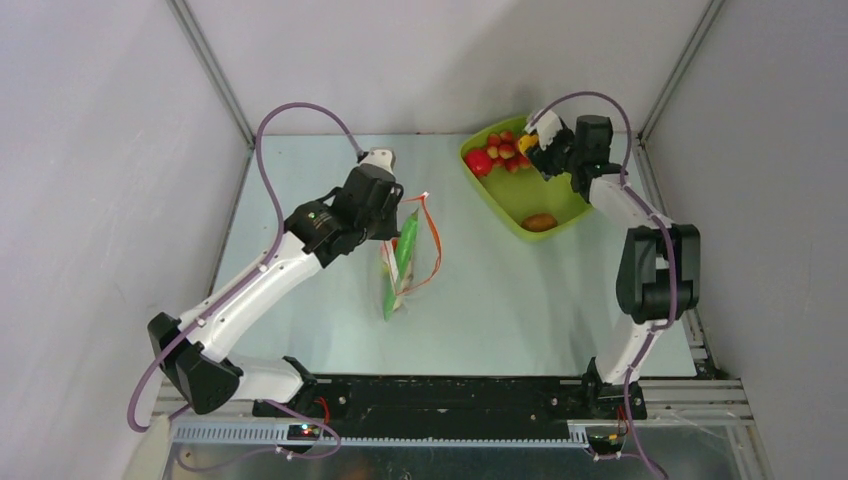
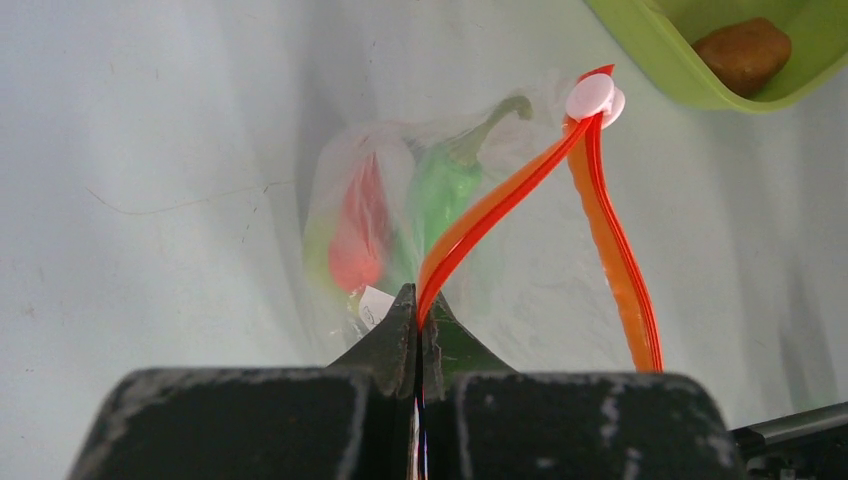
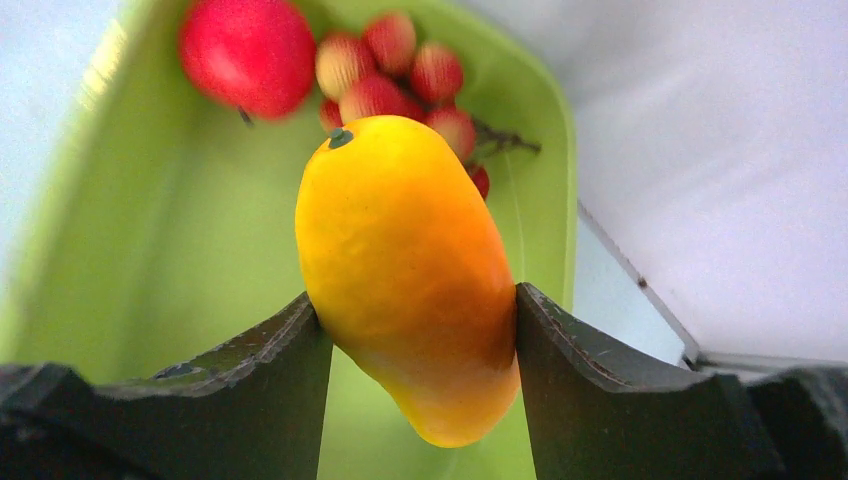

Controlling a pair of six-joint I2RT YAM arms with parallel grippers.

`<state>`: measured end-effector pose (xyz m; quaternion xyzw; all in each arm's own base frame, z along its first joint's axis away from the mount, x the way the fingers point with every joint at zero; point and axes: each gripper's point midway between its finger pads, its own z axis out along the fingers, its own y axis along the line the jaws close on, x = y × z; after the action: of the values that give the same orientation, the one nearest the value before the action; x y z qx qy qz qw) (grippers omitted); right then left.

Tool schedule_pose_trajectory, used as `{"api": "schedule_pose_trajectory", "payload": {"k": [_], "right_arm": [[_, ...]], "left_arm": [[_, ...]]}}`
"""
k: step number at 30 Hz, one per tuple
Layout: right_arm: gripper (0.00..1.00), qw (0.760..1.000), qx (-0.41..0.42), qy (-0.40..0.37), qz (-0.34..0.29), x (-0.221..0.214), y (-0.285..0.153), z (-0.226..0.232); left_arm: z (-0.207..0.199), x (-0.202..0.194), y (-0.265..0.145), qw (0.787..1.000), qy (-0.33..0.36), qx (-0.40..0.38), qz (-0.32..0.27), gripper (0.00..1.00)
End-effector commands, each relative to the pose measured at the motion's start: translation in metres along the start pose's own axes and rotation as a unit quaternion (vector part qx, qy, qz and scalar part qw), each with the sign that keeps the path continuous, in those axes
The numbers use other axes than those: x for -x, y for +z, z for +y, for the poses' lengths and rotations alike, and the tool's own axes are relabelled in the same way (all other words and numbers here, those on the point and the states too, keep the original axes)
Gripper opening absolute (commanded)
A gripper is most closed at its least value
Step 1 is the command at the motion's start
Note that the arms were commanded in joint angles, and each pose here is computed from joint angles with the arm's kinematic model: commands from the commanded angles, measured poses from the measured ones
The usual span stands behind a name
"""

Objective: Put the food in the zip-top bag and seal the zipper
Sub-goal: Pick up the fake fruit from the bin, then place the fake fruit in the zipper food storage bag.

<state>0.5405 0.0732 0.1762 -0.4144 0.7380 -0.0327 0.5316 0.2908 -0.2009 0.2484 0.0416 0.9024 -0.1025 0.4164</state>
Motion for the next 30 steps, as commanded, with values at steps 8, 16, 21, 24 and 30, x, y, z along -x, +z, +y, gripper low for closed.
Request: {"api": "schedule_pose_trajectory", "payload": {"k": [8,16,21,24,30], "right_arm": [[0.07,0.961,0.055,0.18,-0.202,0.17,-0.084,0.045],[0.07,0.913,0.144,0.278,-0.261,0.238,-0.15,0.129],[0.07,0.865,0.187,0.36,-0.295,0.275,-0.19,0.173],[0.08,0.841,0.197,0.393,-0.316,0.291,-0.204,0.2],[0.08,0.825,0.192,0.43,-0.312,0.296,-0.196,0.234]], "left_arm": [[-0.009,0.007,-0.001,0.999,-0.031,-0.029,-0.012,0.0],[-0.007,0.006,-0.002,0.999,-0.042,-0.027,-0.02,0.0],[-0.011,0.005,-0.004,0.998,-0.053,-0.04,-0.021,0.0],[-0.011,0.006,-0.007,0.997,-0.059,-0.044,-0.023,0.0],[-0.012,0.009,-0.017,0.995,-0.074,-0.056,-0.033,0.01]]}}
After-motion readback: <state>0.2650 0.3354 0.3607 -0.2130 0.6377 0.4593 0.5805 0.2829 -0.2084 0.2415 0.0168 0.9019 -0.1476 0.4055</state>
